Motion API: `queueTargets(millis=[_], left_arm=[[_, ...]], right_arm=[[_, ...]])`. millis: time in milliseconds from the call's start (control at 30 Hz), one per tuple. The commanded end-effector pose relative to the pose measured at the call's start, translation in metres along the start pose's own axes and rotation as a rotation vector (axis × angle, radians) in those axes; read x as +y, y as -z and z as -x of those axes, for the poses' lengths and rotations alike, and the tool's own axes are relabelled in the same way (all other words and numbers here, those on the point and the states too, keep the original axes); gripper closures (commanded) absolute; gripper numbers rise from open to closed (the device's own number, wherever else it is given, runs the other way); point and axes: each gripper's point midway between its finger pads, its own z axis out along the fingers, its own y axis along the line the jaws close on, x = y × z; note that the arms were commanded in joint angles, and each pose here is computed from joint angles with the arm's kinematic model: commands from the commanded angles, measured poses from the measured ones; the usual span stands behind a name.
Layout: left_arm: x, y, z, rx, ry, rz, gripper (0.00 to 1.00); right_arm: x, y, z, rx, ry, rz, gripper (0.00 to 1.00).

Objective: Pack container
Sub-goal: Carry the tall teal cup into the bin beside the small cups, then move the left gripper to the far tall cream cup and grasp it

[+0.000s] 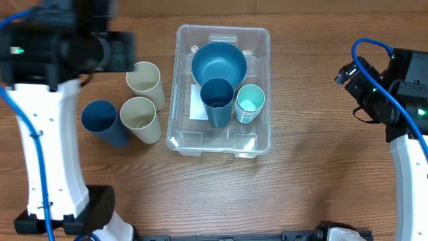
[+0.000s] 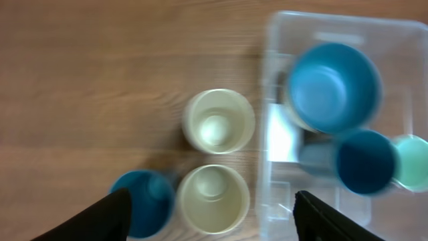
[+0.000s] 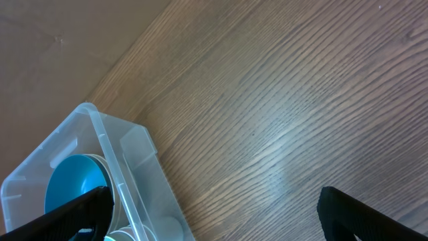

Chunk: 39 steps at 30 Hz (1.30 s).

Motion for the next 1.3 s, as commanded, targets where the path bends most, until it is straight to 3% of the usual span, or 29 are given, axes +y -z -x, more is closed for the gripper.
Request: queueTargets(millis=[0, 267, 533, 633, 733, 967, 1133, 1200, 1267], left_arm=[[0.033, -0.047, -0.013, 0.161, 0.134, -0.029, 0.31], [0.035, -0.153, -0.046, 0.461, 0.146, -0.089, 0.4], [0.036, -0.195, -0.054, 0.523, 0.135, -0.09, 0.46], [0.035, -0.199, -0.052, 0.516, 0.13, -0.091, 0.62], [0.03, -0.205, -0.052, 0.518, 0.093, -0.102, 0.7], [0.014, -0.216, -0.054, 0.524, 0.037, -0.104, 0.62], [0.019, -0.226, -0.06, 0.551, 0.032, -0.059, 0.64], [0.02, -0.229, -0.059, 0.548, 0.033, -0.058, 0.85], [0.021, -0.229, -0.056, 0.533, 0.035, -0.055, 0.96]], right_arm=[[0.002, 0.002, 0.005, -0.014, -0.005, 0.008, 0.0], [0.002, 0.002, 0.005, -0.014, -0.005, 0.008, 0.0], [0.002, 0.002, 0.005, -0.014, -0.005, 0.007, 0.0], [0.002, 0.002, 0.005, -0.014, -0.005, 0.007, 0.0], [0.002, 0.002, 0.005, -0.014, -0.005, 0.007, 0.0], [0.002, 0.002, 0.005, -0.014, -0.005, 0.007, 0.0], [0.003, 0.002, 0.005, -0.015, -0.005, 0.008, 0.0], [0.002, 0.002, 0.005, -0.014, -0.005, 0.007, 0.0], [0.002, 0.002, 0.005, -0.014, -0.005, 0.007, 0.0]])
